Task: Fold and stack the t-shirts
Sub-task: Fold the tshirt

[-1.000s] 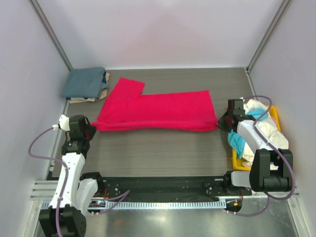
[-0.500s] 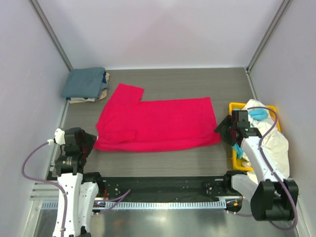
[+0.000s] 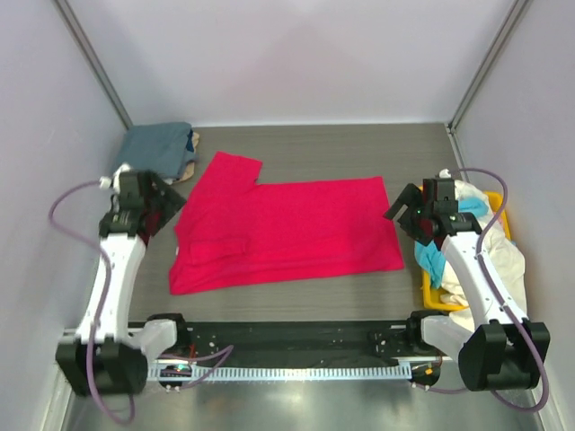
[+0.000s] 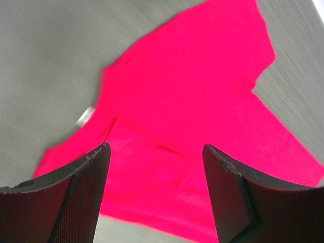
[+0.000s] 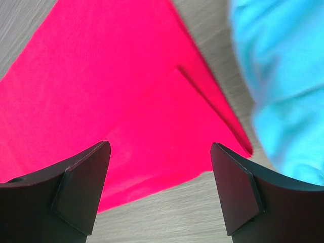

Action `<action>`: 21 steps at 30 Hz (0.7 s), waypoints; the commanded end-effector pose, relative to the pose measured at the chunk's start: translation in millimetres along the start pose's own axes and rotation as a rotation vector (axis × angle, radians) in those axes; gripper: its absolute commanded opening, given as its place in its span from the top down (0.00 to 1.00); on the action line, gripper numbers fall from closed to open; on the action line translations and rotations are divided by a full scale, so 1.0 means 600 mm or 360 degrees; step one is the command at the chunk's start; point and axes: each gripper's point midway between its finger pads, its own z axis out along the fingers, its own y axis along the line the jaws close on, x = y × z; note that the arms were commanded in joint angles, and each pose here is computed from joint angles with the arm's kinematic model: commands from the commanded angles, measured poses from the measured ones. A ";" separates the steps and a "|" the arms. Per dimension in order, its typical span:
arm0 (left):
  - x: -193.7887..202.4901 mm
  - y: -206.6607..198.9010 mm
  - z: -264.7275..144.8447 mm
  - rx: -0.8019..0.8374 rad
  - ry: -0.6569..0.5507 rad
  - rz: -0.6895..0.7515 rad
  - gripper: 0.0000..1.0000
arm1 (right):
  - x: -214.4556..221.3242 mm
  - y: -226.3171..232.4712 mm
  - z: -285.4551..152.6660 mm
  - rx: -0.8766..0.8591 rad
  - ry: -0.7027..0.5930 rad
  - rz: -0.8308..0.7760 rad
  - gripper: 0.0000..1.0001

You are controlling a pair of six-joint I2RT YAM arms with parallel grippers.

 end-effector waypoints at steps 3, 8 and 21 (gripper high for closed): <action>-0.071 -0.167 0.062 0.0188 -0.0079 0.0409 0.26 | -0.026 0.073 -0.016 -0.0204 -0.0045 -0.0161 0.14; -0.089 -0.260 0.162 0.0259 -0.0012 0.0562 0.28 | -0.017 0.066 -0.020 -0.0198 -0.0041 -0.0222 0.14; -0.060 -0.318 0.374 0.0176 0.0224 0.0794 0.32 | 0.004 0.057 -0.031 -0.0232 -0.0007 -0.0294 0.14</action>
